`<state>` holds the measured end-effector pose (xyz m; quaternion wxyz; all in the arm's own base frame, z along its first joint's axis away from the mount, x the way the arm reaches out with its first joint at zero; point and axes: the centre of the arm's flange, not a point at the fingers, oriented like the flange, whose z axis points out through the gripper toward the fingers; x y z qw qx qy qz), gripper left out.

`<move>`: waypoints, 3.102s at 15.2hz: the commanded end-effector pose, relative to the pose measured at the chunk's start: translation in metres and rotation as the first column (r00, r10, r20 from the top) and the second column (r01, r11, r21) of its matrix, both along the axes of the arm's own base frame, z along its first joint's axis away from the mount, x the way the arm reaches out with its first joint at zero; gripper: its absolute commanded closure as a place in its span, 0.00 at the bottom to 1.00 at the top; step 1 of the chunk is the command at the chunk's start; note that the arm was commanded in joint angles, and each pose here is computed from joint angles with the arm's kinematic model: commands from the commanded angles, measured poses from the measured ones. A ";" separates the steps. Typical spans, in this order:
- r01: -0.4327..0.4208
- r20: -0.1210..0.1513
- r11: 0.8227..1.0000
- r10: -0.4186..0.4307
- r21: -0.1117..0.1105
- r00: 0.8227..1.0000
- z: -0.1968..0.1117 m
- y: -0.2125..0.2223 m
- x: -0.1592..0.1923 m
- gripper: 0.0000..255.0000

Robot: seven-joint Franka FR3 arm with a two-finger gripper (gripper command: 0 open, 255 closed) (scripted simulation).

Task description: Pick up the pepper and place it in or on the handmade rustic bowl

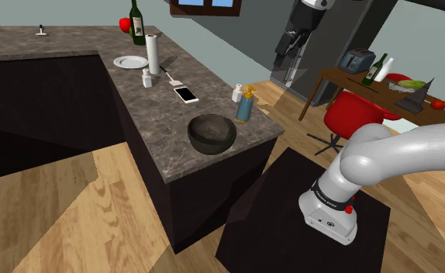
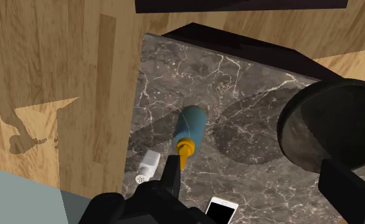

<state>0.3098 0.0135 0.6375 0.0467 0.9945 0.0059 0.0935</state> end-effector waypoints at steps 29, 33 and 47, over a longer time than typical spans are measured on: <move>0.041 0.041 0.998 -0.039 -0.038 0.998 -0.220 -0.160 0.241 0.00; 0.045 0.045 0.998 -0.043 -0.042 0.998 -0.248 -0.179 0.267 0.00; 0.045 0.045 0.998 -0.043 -0.042 0.998 -0.281 -0.184 0.275 0.00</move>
